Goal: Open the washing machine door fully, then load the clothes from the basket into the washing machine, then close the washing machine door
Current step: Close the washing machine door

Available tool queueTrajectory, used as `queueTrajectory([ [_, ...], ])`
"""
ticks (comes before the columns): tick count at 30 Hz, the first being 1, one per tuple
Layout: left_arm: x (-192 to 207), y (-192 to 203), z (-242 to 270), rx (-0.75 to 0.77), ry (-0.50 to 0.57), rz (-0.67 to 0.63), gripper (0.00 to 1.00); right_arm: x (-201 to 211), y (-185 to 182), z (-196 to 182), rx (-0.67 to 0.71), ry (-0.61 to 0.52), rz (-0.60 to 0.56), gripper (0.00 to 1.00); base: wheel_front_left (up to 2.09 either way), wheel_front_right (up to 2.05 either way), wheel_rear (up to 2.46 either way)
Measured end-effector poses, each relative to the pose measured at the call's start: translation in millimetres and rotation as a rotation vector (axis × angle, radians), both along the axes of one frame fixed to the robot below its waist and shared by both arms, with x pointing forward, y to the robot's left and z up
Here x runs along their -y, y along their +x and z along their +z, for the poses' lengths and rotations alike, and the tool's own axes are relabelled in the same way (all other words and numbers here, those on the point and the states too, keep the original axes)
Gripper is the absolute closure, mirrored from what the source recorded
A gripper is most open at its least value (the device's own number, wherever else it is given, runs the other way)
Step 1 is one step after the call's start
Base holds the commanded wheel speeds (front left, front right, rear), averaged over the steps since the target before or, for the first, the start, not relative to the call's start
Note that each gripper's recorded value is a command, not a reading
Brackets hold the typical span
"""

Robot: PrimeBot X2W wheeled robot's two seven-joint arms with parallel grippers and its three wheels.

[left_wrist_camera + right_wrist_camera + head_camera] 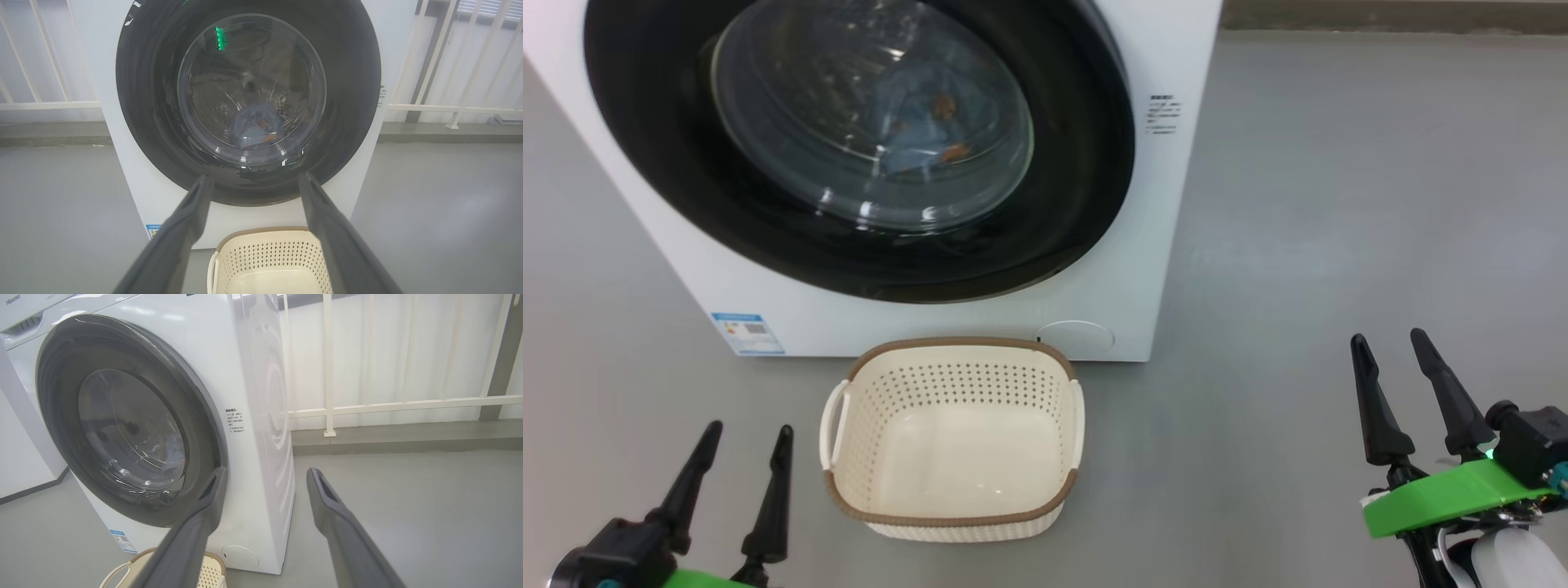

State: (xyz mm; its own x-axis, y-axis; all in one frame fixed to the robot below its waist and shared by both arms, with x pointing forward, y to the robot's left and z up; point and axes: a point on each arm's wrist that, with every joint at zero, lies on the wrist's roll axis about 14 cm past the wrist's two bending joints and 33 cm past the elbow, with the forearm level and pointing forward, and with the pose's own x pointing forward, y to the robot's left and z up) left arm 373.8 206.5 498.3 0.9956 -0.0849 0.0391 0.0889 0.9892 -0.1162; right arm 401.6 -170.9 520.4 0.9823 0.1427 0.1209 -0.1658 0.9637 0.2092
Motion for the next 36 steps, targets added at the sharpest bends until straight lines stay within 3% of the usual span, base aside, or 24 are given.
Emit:
queueTrajectory([
  [19, -3.7, 8.4, 2.1, 0.008, 0.02, 0.006, 0.0, 51.3, -51.9, -15.5, -0.043, 0.02, -0.167, 0.0, 0.0, 0.0, 0.0],
  [36, -13.8, 2.3, -0.4, 0.001, 0.023, 0.039, 0.0, 53.3, -52.6, -11.1, -0.029, 0.022, -0.175, 0.0, 0.0, 0.0, 0.0],
])
